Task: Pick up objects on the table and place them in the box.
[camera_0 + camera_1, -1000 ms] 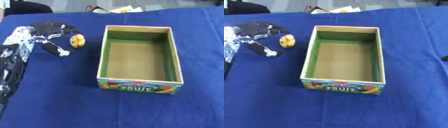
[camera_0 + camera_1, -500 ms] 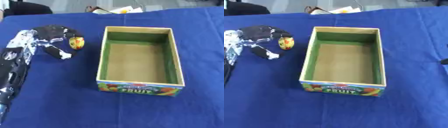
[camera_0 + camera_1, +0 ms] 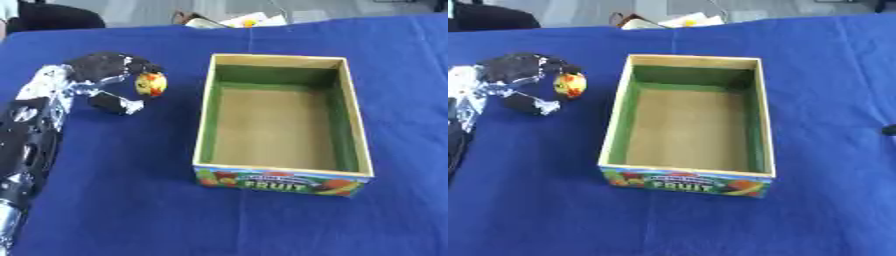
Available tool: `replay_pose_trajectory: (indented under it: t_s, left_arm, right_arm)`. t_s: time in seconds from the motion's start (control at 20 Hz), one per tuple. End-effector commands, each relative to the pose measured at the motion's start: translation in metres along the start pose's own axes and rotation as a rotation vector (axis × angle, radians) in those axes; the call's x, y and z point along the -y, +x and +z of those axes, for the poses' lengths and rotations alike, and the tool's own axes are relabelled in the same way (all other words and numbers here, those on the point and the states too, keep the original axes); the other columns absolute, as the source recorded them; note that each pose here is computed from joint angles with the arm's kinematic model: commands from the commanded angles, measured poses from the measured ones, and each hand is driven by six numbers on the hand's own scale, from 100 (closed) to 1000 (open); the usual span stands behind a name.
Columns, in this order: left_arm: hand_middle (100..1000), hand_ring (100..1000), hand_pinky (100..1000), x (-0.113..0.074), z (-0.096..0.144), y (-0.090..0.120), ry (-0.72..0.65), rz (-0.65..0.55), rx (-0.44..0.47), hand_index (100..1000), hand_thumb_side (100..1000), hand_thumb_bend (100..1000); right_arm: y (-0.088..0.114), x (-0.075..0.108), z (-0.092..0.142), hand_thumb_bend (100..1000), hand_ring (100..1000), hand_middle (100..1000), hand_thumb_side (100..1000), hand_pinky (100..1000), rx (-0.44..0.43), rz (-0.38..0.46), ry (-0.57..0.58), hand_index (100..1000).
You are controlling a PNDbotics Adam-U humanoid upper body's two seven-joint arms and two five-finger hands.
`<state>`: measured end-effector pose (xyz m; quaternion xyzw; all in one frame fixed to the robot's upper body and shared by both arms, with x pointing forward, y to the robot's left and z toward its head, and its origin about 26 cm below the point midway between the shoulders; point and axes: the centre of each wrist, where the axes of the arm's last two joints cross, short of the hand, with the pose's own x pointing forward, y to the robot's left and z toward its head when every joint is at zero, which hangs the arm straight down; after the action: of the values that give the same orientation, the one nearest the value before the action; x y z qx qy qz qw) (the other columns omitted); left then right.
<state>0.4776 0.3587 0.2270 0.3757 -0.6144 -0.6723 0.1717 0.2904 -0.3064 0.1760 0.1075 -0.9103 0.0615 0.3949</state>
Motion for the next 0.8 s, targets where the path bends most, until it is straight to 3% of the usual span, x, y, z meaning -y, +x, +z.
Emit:
replay_pose_trajectory:
  t_s: [0.05,0.45,0.8]
  left_arm:
    - [711,765,624,-0.0120,0.0041,-0.0074,0.030,-0.025,-0.017,988,698,100]
    - [661,737,607,-0.0097,0.0038,-0.0084,-0.002,-0.053,-0.026,947,683,100]
    - [661,727,564,-0.0130,0.0037,-0.0087,-0.010,-0.131,-0.036,934,555,144]
  right_arm:
    - [0.0069,-0.0008,-0.0037,100,812,499,1000,571,0.024,0.021,0.019,874]
    - [0.0064,-0.0018,-0.0041,100,813,499,1000,572,0.029,0.015,0.023,874]
    - [0.0062,-0.0026,-0.0045,100,814,499,1000,573,0.030,0.010,0.026,874]
